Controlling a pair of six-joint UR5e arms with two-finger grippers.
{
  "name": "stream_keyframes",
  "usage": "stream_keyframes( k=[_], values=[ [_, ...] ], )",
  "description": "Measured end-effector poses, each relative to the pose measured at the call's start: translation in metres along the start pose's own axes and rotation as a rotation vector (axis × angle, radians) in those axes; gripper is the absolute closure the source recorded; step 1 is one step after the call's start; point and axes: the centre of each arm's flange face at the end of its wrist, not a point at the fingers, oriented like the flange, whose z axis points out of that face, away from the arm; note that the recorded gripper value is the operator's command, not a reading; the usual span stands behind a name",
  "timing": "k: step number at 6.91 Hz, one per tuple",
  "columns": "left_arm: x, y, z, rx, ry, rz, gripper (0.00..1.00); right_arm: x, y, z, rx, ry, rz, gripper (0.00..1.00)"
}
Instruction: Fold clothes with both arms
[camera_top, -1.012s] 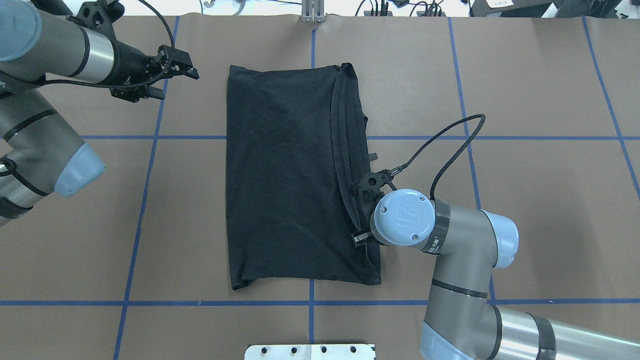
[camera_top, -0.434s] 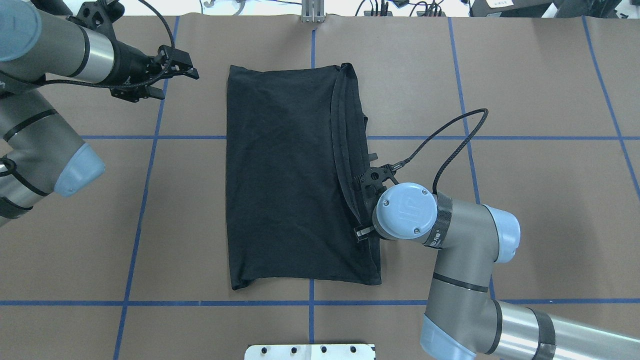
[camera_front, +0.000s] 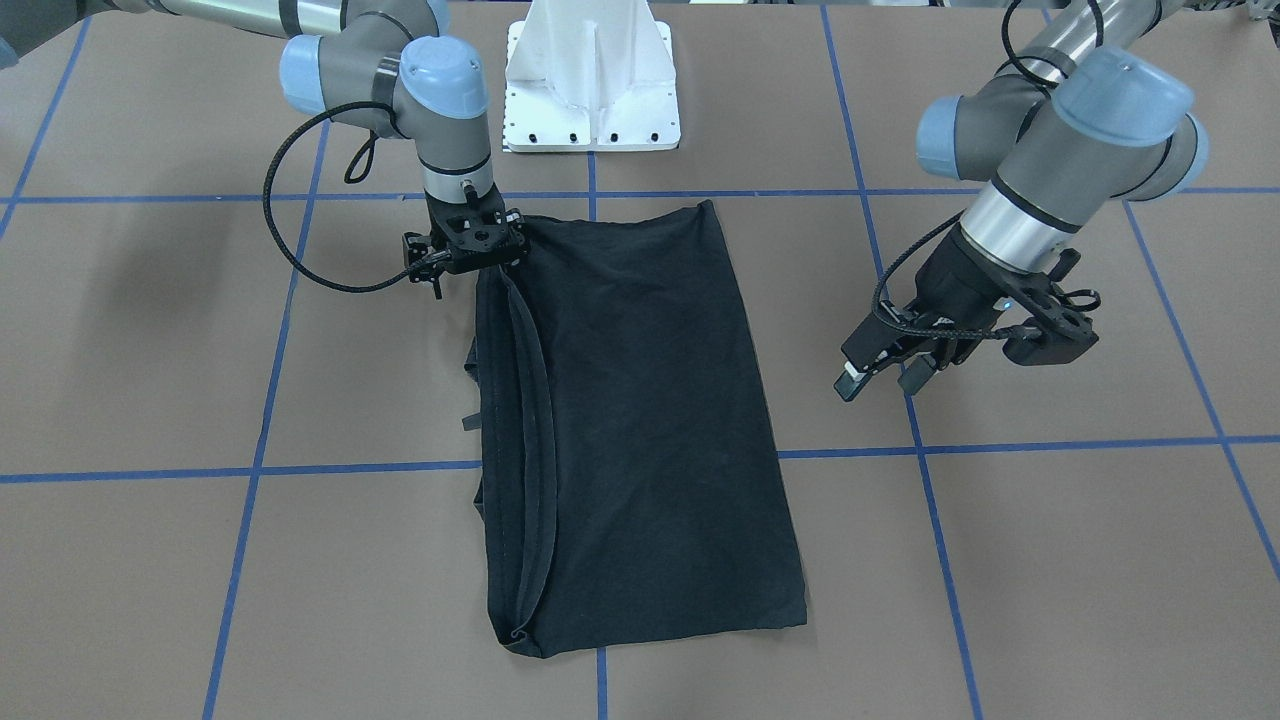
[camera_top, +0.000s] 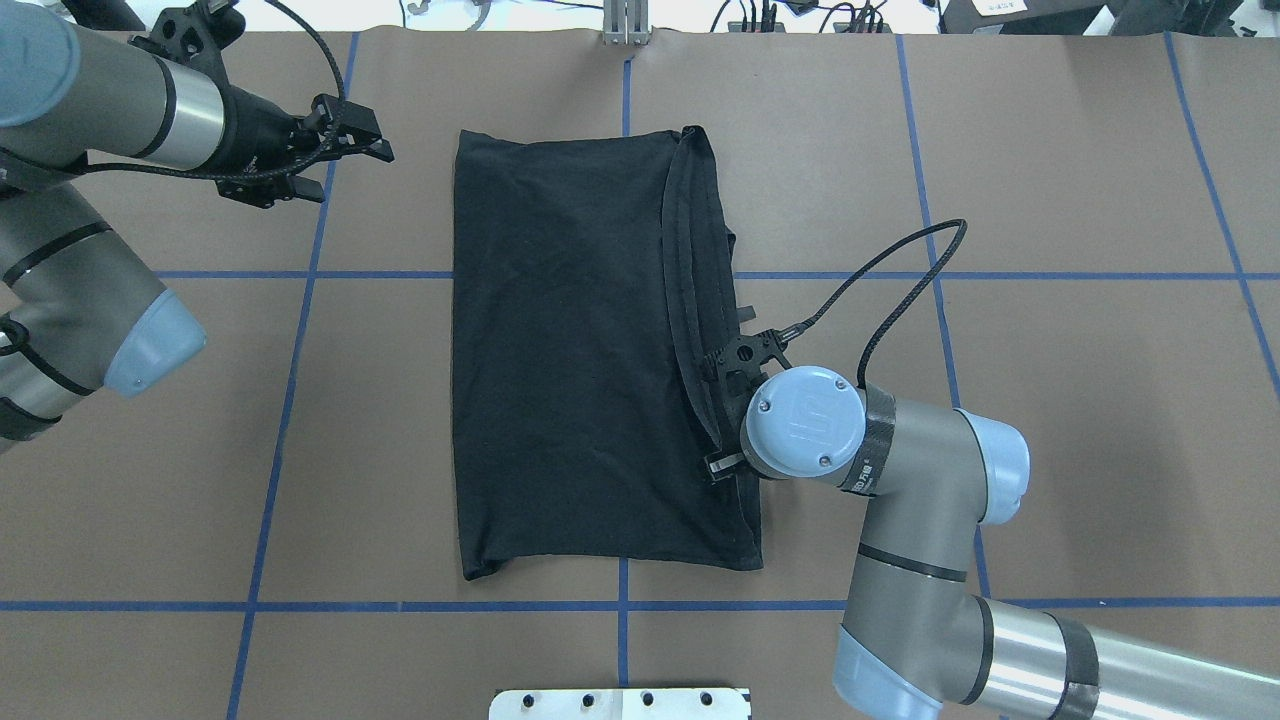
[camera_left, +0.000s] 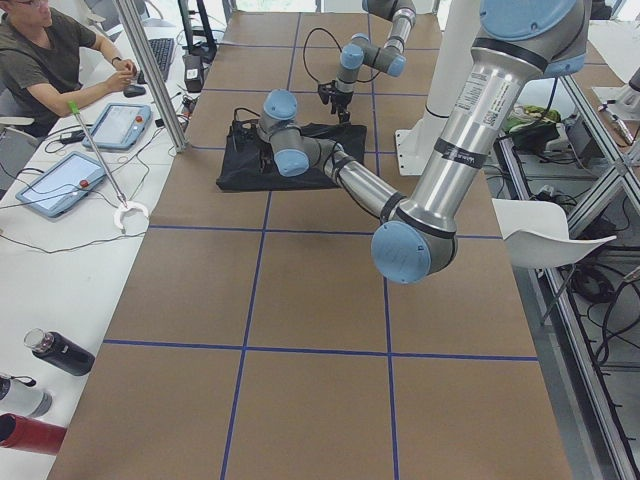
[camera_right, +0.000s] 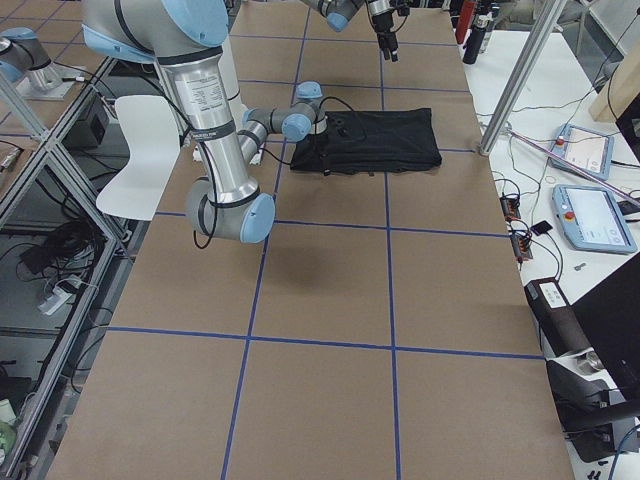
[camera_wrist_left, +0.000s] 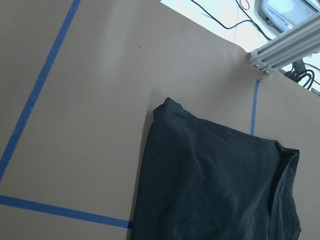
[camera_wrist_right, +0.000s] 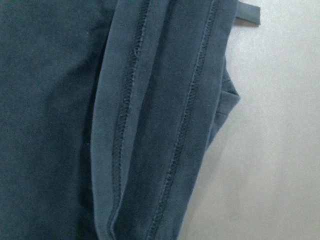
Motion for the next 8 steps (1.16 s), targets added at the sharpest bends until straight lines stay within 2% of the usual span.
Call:
stream_keyframes(
  k=[4, 8],
  values=[
    [-0.005, 0.000, 0.001, -0.002, -0.006, -0.002, 0.00, -0.009, -0.012, -0.001, 0.007, -0.003, 0.002, 0.00],
    [-0.003, 0.002, 0.002, -0.004, -0.004, -0.002, 0.00, 0.017, -0.017, 0.007, -0.001, 0.024, -0.011, 0.00]
  ],
)
